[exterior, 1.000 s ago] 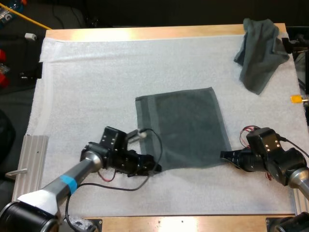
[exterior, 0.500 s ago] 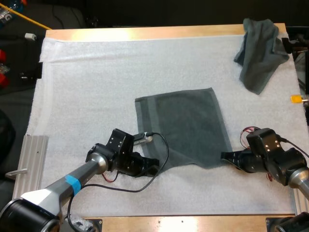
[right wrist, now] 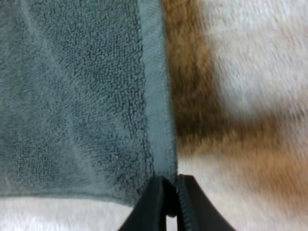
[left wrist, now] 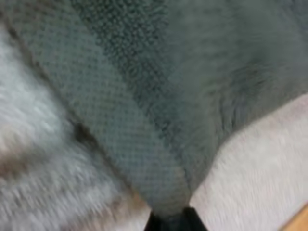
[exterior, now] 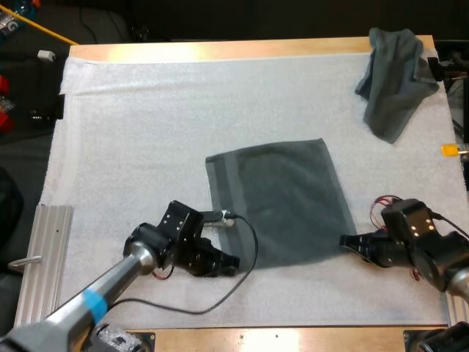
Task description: Pick towel from pile, fold and stack
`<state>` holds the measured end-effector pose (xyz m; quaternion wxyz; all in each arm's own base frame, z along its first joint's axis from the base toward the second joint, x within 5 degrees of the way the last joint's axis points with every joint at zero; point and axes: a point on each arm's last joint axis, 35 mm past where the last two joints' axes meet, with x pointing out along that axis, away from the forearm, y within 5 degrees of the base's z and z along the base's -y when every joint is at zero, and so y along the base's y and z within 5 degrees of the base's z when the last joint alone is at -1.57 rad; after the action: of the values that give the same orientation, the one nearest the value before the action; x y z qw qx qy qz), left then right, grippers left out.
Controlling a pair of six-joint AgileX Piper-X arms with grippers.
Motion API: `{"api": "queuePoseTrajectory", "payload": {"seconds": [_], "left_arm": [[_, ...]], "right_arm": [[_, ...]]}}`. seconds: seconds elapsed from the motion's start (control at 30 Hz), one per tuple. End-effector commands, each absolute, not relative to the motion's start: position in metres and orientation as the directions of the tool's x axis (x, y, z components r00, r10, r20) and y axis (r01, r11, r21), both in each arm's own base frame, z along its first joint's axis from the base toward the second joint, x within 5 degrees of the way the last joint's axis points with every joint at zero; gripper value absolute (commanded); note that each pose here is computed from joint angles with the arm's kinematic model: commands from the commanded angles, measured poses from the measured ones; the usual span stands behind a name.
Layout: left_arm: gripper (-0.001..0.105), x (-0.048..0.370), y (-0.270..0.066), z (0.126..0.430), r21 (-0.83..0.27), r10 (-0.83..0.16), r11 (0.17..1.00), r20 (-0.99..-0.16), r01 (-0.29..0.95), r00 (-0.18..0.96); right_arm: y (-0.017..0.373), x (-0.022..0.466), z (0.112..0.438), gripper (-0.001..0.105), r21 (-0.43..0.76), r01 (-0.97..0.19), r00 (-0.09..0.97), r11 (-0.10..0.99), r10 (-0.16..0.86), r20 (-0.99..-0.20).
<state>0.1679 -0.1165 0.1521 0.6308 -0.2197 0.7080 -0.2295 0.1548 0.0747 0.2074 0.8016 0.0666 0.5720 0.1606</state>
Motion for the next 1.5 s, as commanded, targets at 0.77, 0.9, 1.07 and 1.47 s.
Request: {"api": "queuePoseTrajectory", "payload": {"seconds": [0.77, 0.9, 1.07, 1.47], "left_arm": [[0.000, 0.180, -0.103, 0.182, -0.763, -0.764, 0.641, -0.645, -0.085, 0.021], [0.000, 0.192, -0.100, 0.169, -0.766, -0.771, 0.628, -0.637, -0.140, 0.027], [0.000, 0.207, -0.094, 0.163, -0.778, -0.778, 0.598, -0.621, -0.192, 0.095], [0.000, 0.230, -0.077, 0.172, -0.826, -0.780, 0.547, -0.562, -0.134, 0.277]], "right_arm": [[0.085, 0.165, 0.220, 0.000, 0.558, 0.023, 0.347, 0.829, 0.517, -0.783], [0.095, 0.188, 0.212, 0.000, 0.622, 0.074, 0.403, 0.780, 0.547, -0.734], [0.103, 0.207, 0.201, 0.000, 0.663, 0.131, 0.443, 0.737, 0.555, -0.704], [0.115, 0.243, 0.185, 0.000, 0.761, 0.244, 0.602, 0.601, 0.522, -0.605]]}}
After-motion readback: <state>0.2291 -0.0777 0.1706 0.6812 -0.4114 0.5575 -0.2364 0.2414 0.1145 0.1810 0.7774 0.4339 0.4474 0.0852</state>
